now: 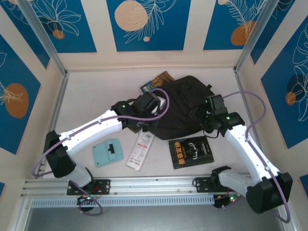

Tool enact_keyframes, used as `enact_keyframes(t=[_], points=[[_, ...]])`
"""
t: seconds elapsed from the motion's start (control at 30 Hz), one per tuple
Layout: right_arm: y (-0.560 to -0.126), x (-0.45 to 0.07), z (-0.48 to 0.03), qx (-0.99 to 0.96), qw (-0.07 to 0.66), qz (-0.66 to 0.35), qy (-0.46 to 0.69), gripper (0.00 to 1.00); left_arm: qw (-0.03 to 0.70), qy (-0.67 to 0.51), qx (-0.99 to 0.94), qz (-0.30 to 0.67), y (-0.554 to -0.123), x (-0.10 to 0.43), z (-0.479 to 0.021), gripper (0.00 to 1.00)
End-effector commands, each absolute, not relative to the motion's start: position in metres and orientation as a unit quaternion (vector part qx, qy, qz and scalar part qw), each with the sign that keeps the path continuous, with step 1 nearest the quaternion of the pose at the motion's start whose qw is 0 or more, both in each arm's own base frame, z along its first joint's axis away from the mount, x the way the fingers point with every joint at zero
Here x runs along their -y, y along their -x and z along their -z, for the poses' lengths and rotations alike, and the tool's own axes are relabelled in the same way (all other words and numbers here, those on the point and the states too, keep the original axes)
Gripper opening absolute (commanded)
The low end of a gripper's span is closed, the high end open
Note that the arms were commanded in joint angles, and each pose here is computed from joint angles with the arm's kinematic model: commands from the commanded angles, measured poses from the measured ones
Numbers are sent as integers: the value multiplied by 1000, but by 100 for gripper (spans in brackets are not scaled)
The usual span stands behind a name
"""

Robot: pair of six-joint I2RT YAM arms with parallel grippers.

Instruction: Pack books, pencil case, and school supplies into a backpack

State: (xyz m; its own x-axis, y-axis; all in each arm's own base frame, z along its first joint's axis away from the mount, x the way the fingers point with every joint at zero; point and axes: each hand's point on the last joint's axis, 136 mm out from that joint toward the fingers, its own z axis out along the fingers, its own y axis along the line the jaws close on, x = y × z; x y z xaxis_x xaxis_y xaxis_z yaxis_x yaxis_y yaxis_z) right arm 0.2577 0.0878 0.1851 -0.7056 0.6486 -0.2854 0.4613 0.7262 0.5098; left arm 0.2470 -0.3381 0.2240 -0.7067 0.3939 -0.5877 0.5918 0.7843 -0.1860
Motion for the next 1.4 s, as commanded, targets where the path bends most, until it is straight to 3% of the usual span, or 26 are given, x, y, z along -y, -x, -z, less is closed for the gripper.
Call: enact_keyframes(t=[0.0,0.13,0.33,0.53,0.63,0.73,1.0,1.37], points=[[-223,-90,-184,-887,169,-220,-368,64,265,-304,-886,230,-229,364,-248,0],[-210,-106,-178,-867,125,-271,-398,58,256,-330,-874,247,-211,384,-255,0],[-207,-137,-164,-838,76,-345,-417,69,243,-344,-871,252,-196,390,-251,0],[-216,-147,-140,-824,57,-358,-435,66,242,-336,-876,246,-194,382,-233,0],[-214,-149,-124,-820,36,-353,-449,53,240,-324,-882,246,-196,378,-222,0],[-210,-143,-110,-824,29,-327,-462,32,237,-314,-886,246,-198,375,-213,0],[-205,-126,-98,-845,51,-275,-457,0,253,-303,-898,193,-213,353,-200,0],[-205,-115,-98,-881,88,-214,-413,0,279,-325,-900,76,-232,318,-194,0]])
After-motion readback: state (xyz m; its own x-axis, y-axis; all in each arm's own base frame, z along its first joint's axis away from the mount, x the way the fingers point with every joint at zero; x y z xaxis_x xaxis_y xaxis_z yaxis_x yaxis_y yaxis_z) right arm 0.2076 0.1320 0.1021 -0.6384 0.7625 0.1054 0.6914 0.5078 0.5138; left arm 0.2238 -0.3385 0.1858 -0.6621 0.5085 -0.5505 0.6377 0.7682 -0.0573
